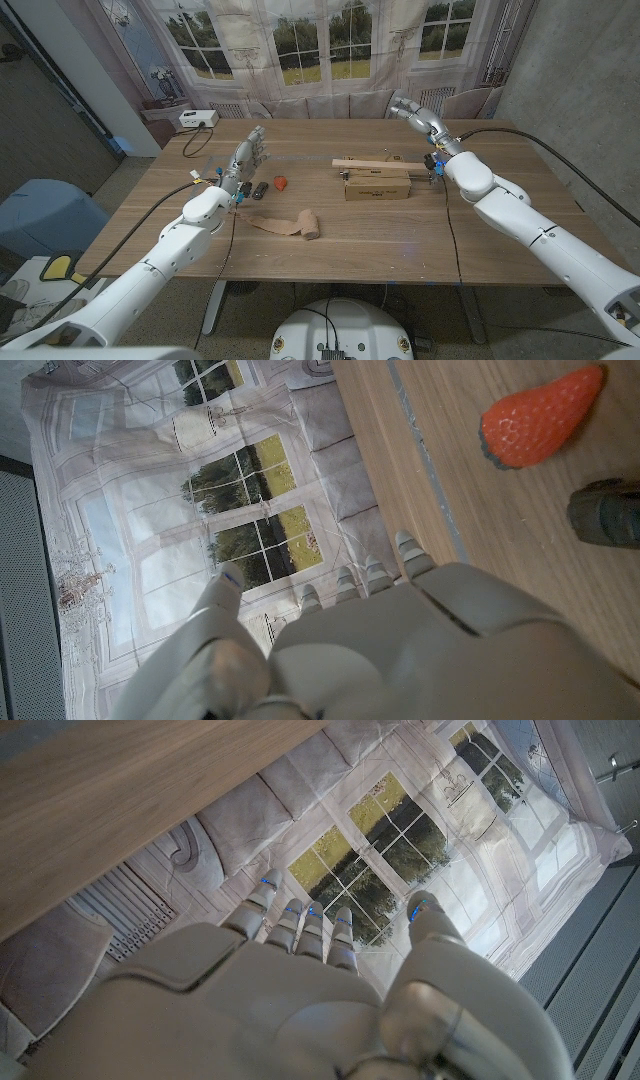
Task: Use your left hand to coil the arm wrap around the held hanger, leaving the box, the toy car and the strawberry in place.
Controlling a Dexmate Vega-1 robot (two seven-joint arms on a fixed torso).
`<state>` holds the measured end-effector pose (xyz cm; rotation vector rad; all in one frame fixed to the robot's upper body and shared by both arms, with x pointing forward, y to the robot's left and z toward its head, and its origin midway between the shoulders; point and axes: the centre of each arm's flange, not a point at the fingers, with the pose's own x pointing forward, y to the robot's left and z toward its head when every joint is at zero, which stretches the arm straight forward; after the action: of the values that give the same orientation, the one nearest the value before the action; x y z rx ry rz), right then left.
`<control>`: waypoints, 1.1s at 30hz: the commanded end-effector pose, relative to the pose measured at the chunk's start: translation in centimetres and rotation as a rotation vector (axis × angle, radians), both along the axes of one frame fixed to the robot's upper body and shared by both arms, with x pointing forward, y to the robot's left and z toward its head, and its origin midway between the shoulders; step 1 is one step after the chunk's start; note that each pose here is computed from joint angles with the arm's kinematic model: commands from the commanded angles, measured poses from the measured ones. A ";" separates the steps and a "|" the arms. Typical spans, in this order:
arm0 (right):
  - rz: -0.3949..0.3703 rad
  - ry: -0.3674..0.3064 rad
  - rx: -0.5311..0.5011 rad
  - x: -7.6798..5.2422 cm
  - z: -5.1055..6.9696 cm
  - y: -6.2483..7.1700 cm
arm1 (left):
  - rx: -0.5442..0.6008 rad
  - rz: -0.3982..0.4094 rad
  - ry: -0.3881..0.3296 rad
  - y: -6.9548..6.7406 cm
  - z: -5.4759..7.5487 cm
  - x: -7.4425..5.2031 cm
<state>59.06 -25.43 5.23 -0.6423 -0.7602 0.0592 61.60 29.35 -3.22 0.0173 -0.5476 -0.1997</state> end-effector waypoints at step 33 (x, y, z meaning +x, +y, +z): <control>-0.418 0.070 -0.347 -2.5 -1.8 -2.6 | 0.019 -0.016 0.001 -1.3 1.6 -1.4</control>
<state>56.38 -27.21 4.35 -1.0223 -0.6153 -0.1262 60.14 28.51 -2.11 0.0162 -0.5477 -0.2136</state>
